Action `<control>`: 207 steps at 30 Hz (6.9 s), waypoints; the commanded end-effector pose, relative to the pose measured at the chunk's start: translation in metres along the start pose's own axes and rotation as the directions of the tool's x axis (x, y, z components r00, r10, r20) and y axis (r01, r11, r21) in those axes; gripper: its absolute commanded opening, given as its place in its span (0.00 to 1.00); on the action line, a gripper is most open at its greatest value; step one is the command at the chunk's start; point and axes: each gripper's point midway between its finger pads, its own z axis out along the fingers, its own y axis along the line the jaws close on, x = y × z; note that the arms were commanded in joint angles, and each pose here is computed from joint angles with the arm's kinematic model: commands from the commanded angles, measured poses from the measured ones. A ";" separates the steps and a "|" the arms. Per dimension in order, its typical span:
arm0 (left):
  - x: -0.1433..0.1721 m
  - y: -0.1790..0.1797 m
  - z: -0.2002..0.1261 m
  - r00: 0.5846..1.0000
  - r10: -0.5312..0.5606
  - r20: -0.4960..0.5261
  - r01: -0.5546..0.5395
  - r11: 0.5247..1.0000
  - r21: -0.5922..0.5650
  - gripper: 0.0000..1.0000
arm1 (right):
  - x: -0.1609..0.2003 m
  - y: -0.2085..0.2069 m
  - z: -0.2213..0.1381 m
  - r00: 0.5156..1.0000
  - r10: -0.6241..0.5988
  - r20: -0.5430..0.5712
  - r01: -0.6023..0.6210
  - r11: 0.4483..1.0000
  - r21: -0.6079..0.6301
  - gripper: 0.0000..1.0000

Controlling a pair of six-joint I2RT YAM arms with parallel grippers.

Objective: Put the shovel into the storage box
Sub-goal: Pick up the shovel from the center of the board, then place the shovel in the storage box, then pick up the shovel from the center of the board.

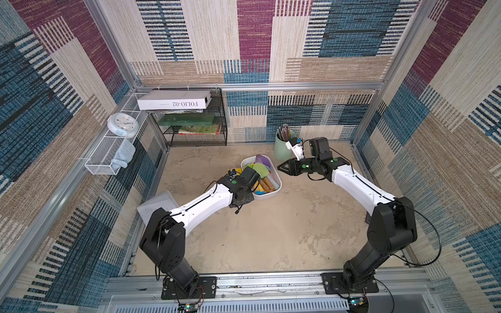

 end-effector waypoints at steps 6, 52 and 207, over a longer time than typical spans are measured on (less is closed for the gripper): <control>0.006 -0.040 -0.033 0.996 0.091 -0.015 -0.082 0.953 0.292 0.26 | -0.021 0.042 0.007 0.999 0.023 0.042 -0.019 0.996 -0.089 0.46; 0.007 -0.067 -0.078 0.990 0.140 0.033 -0.137 0.848 0.512 0.26 | -0.012 0.029 0.075 0.979 0.200 0.033 -0.199 0.980 -0.026 0.25; -0.008 0.029 0.102 0.969 -0.053 -0.242 0.043 0.998 -0.049 0.84 | 0.022 -0.033 0.045 0.991 -0.004 -0.133 0.026 0.987 0.160 0.39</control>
